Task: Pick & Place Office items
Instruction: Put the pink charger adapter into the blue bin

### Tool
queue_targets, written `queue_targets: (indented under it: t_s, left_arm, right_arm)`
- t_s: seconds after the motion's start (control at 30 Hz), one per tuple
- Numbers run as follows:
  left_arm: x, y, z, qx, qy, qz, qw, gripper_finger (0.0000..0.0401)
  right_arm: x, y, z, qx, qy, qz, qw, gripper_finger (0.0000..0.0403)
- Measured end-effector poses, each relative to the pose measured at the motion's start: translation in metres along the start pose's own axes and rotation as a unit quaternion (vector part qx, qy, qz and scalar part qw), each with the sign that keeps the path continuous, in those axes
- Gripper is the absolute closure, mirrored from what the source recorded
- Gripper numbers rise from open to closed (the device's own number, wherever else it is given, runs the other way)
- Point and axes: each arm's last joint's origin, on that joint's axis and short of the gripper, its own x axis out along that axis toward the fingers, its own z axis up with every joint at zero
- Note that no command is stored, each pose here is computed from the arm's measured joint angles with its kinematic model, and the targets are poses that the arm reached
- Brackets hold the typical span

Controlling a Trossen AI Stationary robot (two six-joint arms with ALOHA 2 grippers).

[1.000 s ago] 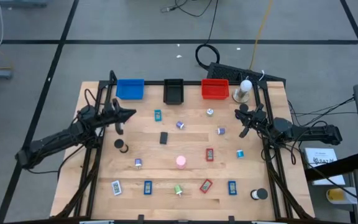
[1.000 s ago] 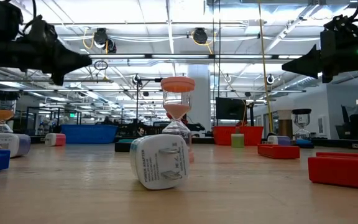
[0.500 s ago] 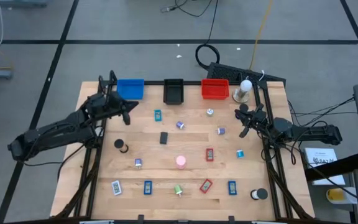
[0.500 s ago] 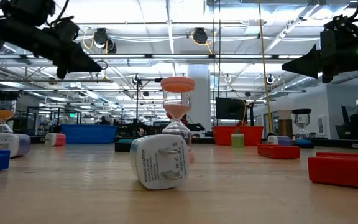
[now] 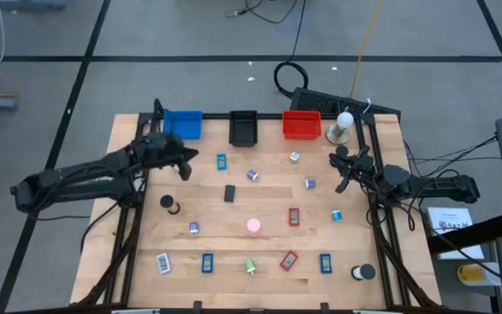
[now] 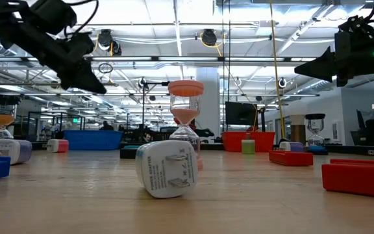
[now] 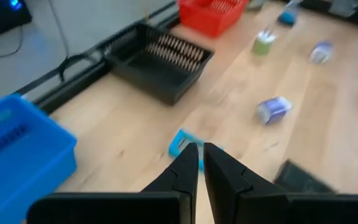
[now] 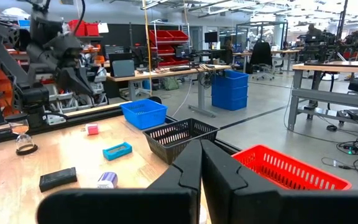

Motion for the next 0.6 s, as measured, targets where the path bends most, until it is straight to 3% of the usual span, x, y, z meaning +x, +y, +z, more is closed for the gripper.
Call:
queue_targets:
  t_s: [0.4, 0.6]
  left_arm:
    - [0.002, -0.002, 0.007, -0.078, 0.144, 0.067, 0.984, 0.0366]
    - [0.006, -0.001, 0.009, -0.089, 0.202, 0.120, 0.968, 0.0312]
  right_arm:
    - [0.000, 0.000, 0.000, 0.000, 0.000, 0.000, 1.000, 0.0403]
    - [0.000, 0.000, 0.000, 0.000, 0.000, 0.000, 1.000, 0.0403]
